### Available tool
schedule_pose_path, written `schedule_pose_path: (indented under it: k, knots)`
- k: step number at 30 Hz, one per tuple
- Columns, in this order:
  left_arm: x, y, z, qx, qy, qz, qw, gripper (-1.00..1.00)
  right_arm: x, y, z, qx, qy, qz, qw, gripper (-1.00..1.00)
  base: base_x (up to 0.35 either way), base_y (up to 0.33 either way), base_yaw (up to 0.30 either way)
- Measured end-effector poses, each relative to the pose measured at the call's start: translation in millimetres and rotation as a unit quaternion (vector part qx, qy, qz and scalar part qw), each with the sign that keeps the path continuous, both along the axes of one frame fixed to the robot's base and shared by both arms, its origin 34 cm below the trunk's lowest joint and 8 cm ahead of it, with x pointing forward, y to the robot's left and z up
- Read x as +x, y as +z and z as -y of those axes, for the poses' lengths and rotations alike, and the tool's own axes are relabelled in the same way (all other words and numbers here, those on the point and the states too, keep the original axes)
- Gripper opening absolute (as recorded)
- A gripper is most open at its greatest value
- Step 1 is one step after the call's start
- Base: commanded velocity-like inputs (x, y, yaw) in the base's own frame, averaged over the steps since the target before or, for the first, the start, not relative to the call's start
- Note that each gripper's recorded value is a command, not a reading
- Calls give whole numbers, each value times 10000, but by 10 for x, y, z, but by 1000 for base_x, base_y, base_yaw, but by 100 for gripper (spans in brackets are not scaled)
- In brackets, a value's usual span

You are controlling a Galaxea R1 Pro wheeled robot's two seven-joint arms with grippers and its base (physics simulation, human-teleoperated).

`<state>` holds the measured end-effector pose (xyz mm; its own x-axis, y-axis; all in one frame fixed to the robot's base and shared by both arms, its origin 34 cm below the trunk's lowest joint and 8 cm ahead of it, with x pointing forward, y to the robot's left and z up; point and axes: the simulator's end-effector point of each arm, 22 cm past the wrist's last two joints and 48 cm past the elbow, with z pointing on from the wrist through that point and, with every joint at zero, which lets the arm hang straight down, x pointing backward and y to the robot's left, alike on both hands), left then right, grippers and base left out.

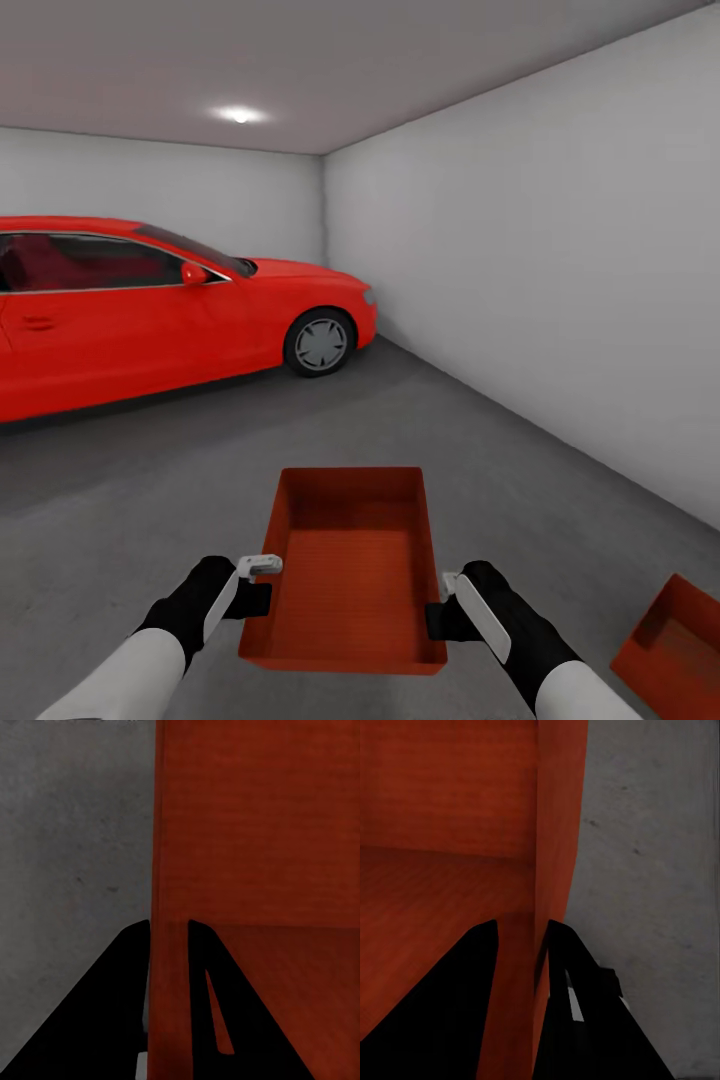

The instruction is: Move the two storage containers from the living room to the garage. In the garage, place one container on the floor and stack the other container on top of it (either order is fine).

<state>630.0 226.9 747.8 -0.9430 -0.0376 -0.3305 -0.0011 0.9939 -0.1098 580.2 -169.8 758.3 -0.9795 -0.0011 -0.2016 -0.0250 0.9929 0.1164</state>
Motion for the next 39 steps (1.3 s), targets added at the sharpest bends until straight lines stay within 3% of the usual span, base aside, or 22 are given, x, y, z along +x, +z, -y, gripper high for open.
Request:
schedule_pose_path:
  k: [39]
  knots:
    - [0,0,0,0,-1,0,10000,-100,0,0,1,1,-2,-1,10000,-100,0,0,-275]
